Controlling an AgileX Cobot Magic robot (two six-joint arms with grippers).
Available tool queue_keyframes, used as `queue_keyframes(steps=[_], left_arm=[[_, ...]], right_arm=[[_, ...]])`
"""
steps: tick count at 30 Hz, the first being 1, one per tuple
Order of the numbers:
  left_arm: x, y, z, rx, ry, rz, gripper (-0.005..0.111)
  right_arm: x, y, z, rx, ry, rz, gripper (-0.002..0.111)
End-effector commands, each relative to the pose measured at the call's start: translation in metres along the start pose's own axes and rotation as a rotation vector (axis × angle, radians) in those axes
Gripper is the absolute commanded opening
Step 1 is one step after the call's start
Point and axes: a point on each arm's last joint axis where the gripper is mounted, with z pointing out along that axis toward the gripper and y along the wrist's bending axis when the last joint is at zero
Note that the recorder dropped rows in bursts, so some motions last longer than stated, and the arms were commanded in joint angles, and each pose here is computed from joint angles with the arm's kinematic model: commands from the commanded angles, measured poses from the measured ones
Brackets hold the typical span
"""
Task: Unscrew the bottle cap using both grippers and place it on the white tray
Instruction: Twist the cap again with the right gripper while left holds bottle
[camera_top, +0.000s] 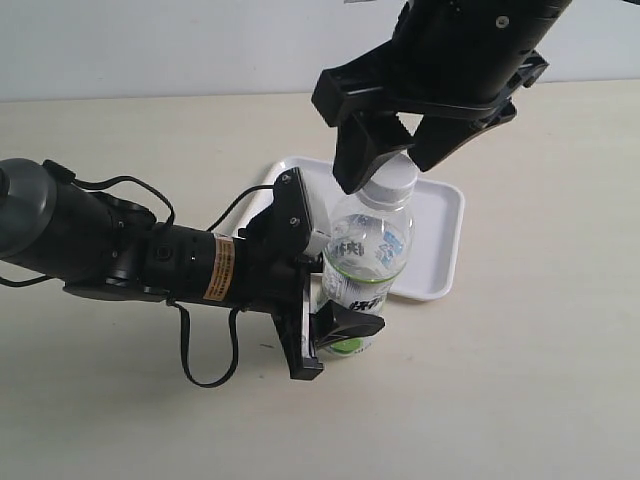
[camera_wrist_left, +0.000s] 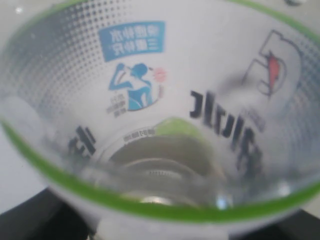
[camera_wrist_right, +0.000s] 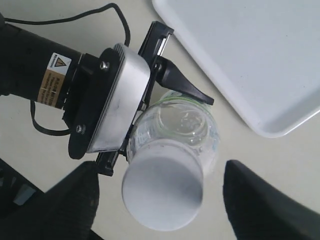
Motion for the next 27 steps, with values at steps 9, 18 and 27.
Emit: queue_keyframes(steps=[9, 18, 27], left_arm=[[-0.008, -0.001, -0.002, 0.0, -0.04, -0.005, 0.0], [-0.008, -0.001, -0.002, 0.0, -0.04, -0.005, 0.0], [-0.008, -0.001, -0.002, 0.0, -0.04, -0.005, 0.0]], right_arm=[[0.0, 0.0, 0.001, 0.006, 0.001, -0.003, 0.056], [-0.002, -0.004, 0.011, 0.03, 0.042, -0.03, 0.028], [-0.001, -0.005, 0.01, 0.038, 0.042, -0.204, 0.0]])
